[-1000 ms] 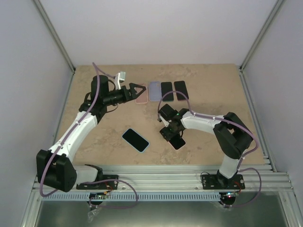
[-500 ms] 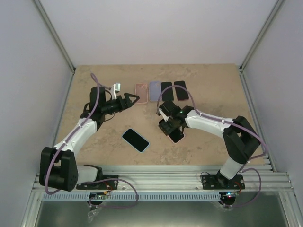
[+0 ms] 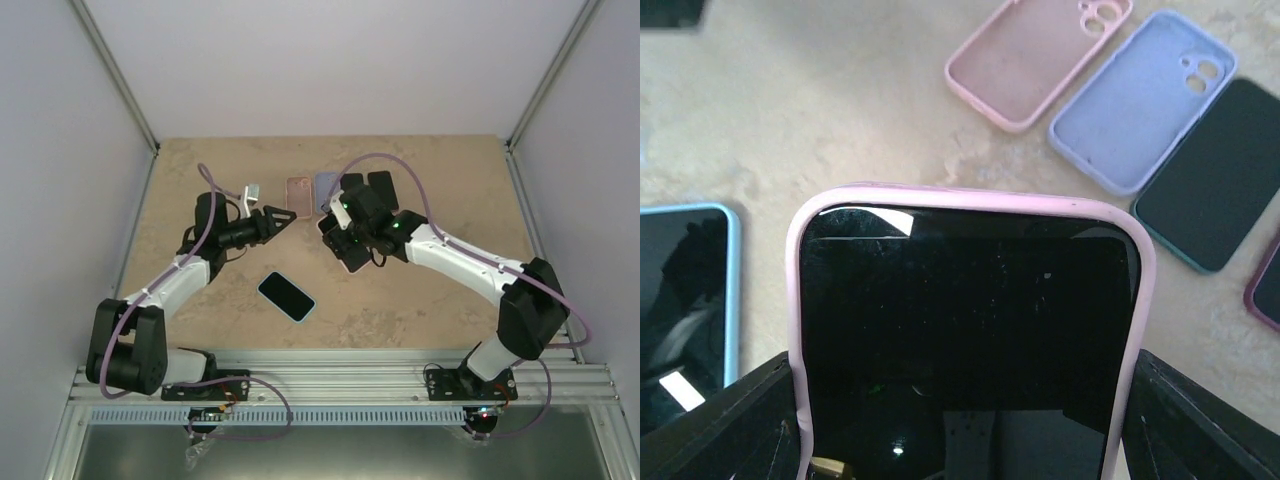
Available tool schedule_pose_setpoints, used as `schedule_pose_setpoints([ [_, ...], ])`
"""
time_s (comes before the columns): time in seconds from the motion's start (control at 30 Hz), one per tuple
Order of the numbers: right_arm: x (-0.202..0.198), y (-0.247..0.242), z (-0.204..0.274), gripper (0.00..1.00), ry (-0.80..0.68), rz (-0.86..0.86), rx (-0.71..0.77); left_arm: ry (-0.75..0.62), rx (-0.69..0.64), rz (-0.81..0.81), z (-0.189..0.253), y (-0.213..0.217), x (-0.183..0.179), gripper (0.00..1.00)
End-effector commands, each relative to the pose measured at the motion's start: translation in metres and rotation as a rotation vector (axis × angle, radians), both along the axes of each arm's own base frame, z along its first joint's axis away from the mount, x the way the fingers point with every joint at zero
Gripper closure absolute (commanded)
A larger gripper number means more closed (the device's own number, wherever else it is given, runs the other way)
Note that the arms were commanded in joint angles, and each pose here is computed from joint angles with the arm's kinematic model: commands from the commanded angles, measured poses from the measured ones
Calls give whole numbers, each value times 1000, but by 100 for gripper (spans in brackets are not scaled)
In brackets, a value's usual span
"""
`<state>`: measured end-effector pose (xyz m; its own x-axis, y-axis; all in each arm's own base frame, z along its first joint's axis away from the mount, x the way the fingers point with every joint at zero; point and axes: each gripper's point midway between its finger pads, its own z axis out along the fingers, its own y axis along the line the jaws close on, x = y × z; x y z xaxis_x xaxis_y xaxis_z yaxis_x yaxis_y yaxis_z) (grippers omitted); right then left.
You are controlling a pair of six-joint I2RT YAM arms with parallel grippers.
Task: Take the phone out of the phone case
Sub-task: Pick up the phone at the center of the board.
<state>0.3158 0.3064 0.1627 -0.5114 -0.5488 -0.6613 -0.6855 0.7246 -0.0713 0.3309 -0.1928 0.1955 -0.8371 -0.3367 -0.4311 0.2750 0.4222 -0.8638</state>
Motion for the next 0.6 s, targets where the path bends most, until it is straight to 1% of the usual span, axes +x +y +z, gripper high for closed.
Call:
schedule_pose_setpoints([
  [0.0,6,20,58,36,-93,34,140,-55,-34,-72,13,-17,-8,43],
  [0.13,3,27,72,36,-84,53,186,-87,-34,-131,20,-33,-14,42],
  [0.23,0,28,76,36,-85,55,195,-99,-35,-155,24,-40,-16,37],
  [0.33,-7,33,77,36,-68,86,211,-103,-38,-166,25,-44,-16,37],
  [0.47,-15,36,76,36,-56,109,221,-106,-50,-180,27,-49,-17,41],
  [0.57,-16,38,75,37,-56,112,221,-108,-53,-195,27,-53,-18,51],
])
